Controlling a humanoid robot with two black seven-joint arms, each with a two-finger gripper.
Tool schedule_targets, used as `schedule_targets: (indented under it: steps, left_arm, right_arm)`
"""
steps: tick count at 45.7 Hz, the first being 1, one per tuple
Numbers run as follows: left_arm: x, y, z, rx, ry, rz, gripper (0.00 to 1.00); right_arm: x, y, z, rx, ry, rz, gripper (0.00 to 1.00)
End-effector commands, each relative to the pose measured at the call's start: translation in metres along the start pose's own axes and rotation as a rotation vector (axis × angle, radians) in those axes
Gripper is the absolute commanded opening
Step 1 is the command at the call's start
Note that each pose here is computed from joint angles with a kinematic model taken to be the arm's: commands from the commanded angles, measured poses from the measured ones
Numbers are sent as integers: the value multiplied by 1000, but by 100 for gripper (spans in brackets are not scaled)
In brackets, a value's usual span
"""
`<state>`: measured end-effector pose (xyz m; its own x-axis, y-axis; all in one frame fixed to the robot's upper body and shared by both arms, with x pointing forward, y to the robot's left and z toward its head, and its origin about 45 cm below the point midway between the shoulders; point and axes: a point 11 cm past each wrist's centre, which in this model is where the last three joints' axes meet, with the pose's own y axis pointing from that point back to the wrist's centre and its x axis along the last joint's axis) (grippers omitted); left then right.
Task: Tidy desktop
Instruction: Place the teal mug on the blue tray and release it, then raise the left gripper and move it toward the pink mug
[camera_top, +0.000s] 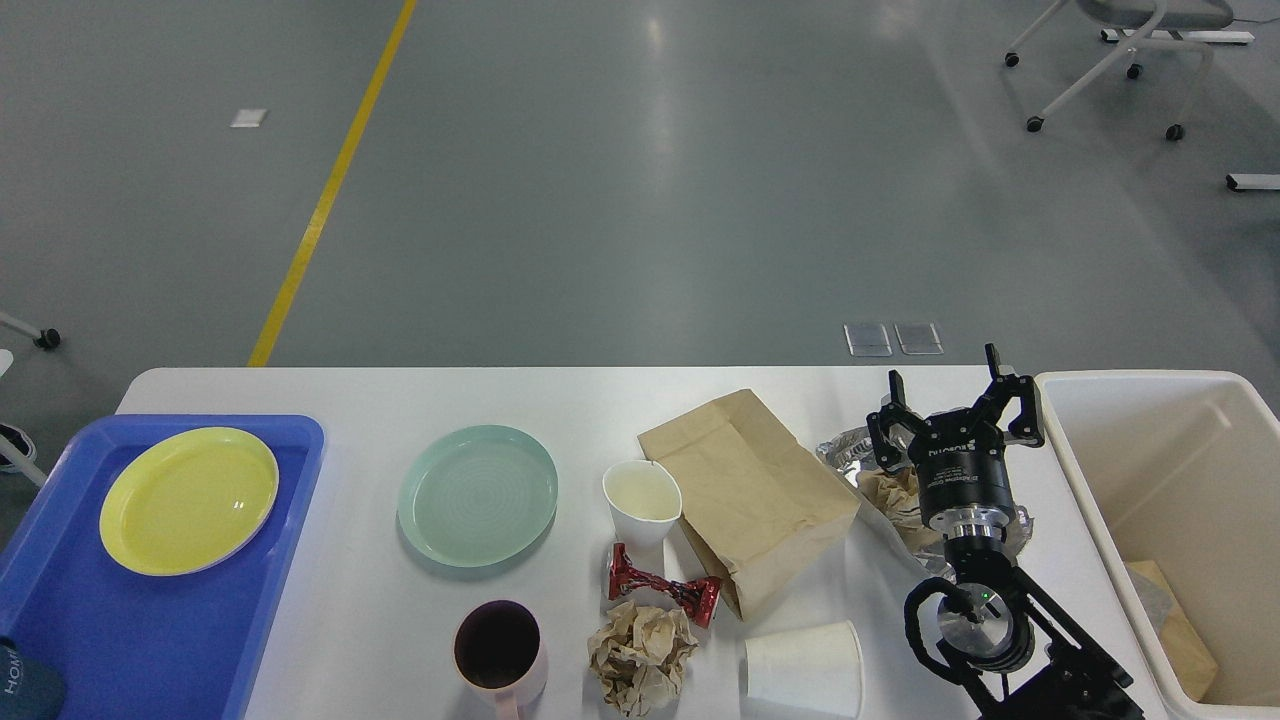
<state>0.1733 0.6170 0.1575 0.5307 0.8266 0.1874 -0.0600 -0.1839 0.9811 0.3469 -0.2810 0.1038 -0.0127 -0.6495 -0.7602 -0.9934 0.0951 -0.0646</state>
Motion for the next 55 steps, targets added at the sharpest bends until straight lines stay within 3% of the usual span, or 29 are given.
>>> schedule_targets:
  steps: [1, 7, 20, 27, 34, 42, 55]
  left_arm:
    - [5, 4, 1, -8, 6, 13, 87]
    - [12, 20, 17, -46, -1, 9, 94]
    - [8, 75, 30, -49, -72, -98, 95]
    - [3, 118, 82, -4, -233, -102, 96]
    - [-26, 176, 153, -87, -284, -107, 96]
    - [-72, 242, 208, -116, -420, -66, 96]
    - [-141, 338, 246, -156, -559, -44, 96]
  right_arm:
    - [0, 0, 0, -1, 1, 1, 100]
    - [0, 0, 0, 0, 1, 1, 100]
    - [0, 0, 0, -1, 0, -1, 100]
    - [0, 0, 0, 0, 0, 0, 100]
    - [0, 0, 0, -1, 0, -1, 100]
    - [0, 0, 0, 0, 1, 1, 100]
    - [0, 0, 0, 0, 1, 1, 100]
